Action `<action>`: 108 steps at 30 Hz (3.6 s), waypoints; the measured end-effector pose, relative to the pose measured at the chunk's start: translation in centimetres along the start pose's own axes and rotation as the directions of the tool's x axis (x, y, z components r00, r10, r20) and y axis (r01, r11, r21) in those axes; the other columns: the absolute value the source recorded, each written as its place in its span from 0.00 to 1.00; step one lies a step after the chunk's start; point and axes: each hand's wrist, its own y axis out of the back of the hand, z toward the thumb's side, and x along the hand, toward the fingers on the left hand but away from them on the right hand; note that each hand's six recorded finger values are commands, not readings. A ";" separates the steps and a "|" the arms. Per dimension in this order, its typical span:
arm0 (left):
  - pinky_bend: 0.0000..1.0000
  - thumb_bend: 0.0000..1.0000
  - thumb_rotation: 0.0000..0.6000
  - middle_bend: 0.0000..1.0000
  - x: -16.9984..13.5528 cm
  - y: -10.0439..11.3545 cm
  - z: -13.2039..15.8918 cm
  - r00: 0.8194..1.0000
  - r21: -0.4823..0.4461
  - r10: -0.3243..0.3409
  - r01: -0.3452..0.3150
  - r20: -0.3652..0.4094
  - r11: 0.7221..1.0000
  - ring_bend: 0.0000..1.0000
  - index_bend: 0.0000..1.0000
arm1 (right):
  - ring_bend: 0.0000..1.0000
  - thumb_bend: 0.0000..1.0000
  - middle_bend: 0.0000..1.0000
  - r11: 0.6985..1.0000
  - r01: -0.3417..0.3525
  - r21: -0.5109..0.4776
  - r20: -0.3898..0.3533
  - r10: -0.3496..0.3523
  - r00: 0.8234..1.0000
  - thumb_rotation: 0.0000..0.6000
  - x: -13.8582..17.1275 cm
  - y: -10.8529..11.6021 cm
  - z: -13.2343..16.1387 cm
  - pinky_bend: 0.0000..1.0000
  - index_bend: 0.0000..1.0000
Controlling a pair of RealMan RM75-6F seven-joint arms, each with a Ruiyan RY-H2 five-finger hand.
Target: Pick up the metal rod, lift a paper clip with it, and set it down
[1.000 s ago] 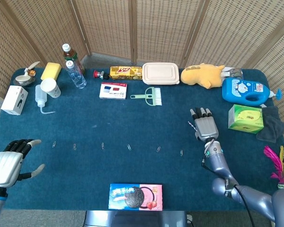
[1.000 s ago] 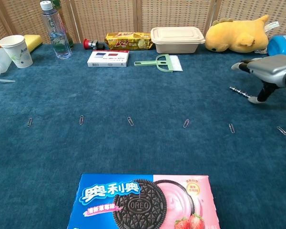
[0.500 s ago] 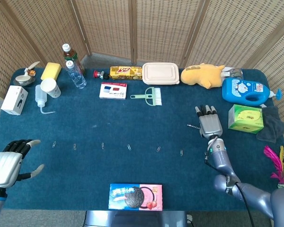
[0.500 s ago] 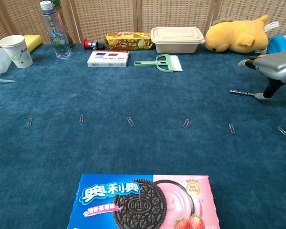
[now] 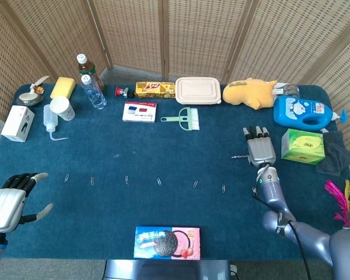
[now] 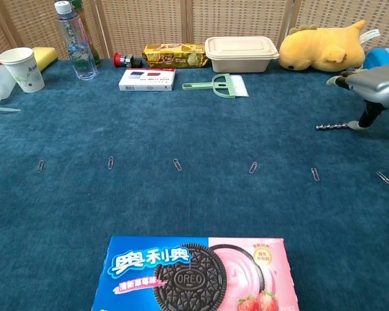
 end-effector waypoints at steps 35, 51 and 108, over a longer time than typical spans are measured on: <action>0.19 0.39 0.74 0.25 -0.5 -0.2 -0.2 1.000 -0.006 -0.003 0.003 0.000 1.000 0.21 0.21 | 0.77 0.34 0.71 0.967 0.027 -0.252 -0.257 -0.093 0.962 0.97 4.5 6.5 2.2 0.69 0.33; 0.19 0.39 0.74 0.25 -0.4 0.1 -0.3 1.000 0.011 0.003 -0.003 0.007 1.000 0.21 0.21 | 0.82 0.34 0.78 0.966 -0.116 -0.229 -0.271 0.051 0.961 0.99 3.7 4.6 2.9 0.74 0.30; 0.19 0.39 0.73 0.25 0.0 0.1 -0.3 1.000 0.007 0.007 -0.007 0.011 1.000 0.21 0.19 | 0.83 0.40 0.80 0.971 -0.124 -0.202 -0.171 0.090 0.981 0.98 0.2 2.1 4.1 0.74 0.45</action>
